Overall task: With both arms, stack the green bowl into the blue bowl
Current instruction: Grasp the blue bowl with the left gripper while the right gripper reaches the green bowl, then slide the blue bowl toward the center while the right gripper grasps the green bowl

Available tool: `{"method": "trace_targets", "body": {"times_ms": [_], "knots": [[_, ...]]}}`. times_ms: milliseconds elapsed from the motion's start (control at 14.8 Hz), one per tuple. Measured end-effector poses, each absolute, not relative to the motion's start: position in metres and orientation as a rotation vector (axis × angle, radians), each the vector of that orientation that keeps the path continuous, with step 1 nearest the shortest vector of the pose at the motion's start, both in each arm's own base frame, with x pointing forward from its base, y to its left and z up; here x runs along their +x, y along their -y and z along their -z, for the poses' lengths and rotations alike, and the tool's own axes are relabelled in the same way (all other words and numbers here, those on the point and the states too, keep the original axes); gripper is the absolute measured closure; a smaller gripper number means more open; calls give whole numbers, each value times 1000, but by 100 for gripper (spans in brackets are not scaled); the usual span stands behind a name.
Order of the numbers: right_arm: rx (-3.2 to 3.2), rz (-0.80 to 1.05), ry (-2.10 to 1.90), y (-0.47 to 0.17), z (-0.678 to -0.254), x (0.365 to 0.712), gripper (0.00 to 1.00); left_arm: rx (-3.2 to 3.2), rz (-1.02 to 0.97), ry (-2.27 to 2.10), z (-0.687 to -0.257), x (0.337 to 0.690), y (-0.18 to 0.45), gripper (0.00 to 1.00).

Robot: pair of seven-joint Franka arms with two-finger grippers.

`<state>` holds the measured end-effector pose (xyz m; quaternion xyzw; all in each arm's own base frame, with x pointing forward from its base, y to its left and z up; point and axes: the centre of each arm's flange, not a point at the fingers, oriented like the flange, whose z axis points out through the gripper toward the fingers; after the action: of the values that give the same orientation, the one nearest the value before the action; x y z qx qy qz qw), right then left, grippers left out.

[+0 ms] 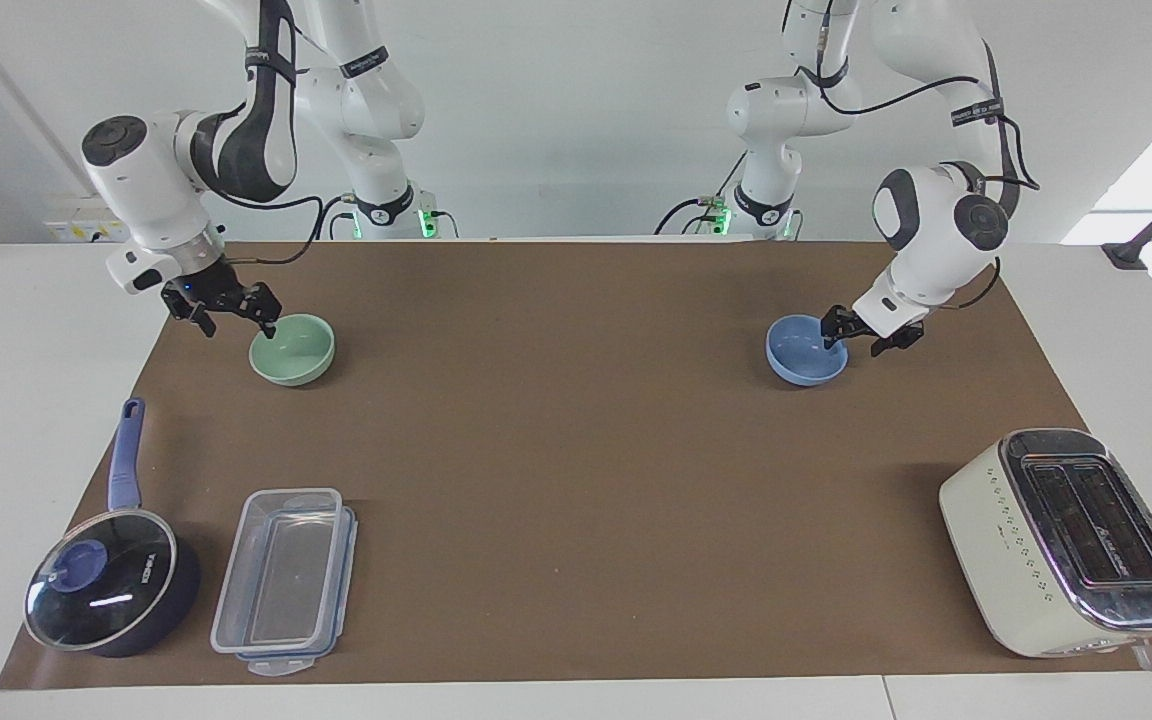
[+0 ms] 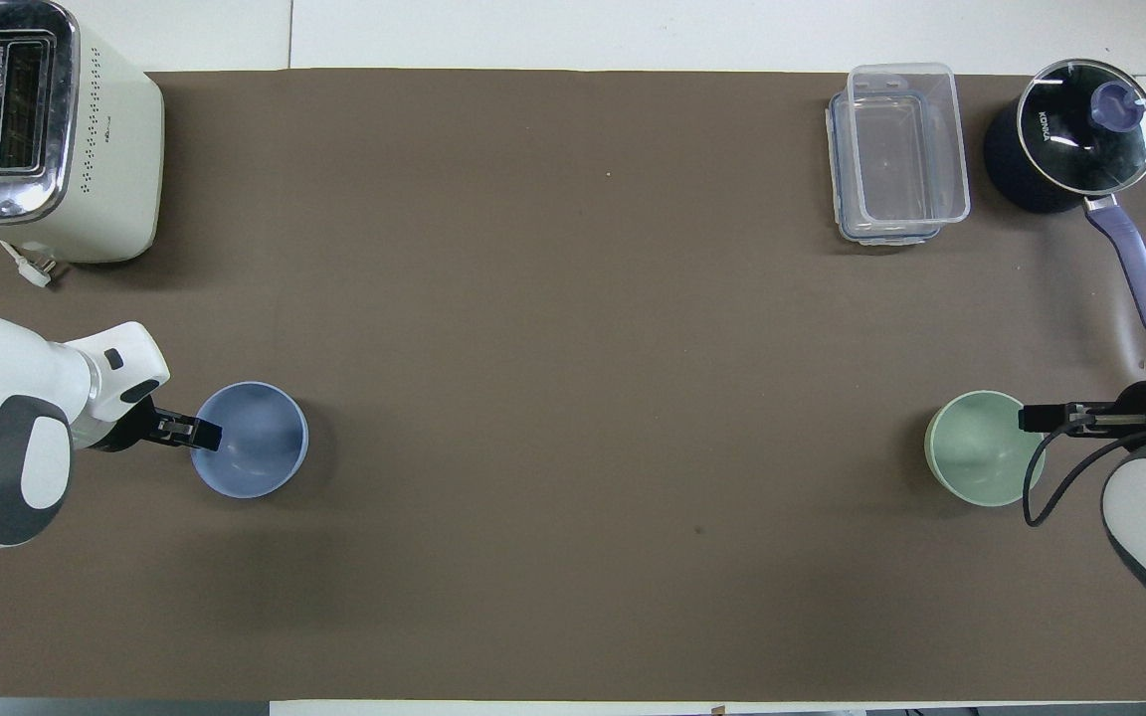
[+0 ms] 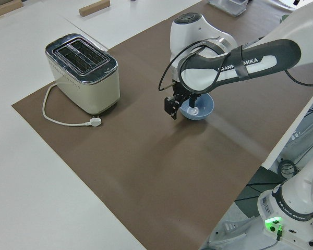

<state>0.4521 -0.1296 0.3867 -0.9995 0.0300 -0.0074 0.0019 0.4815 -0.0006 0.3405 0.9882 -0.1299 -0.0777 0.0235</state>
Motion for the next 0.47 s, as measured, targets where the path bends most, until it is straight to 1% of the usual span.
{"method": "trace_targets", "body": {"times_ms": [68,135,339,406,474], "knots": [[-3133,7,-97,131,-379,450,0,3058,241,412,-340,481,3,27],[-3131,-6,-93,132,-372,449,0,3057,241,420,-340,481,6,36],[-3133,-3,-55,138,-351,447,0,3056,243,432,-340,481,10,70],[-3133,-2,-42,141,-343,445,0,3056,243,432,-340,481,10,85],[-3132,-7,-26,144,-337,442,0,3056,243,432,-340,481,10,96]]}}
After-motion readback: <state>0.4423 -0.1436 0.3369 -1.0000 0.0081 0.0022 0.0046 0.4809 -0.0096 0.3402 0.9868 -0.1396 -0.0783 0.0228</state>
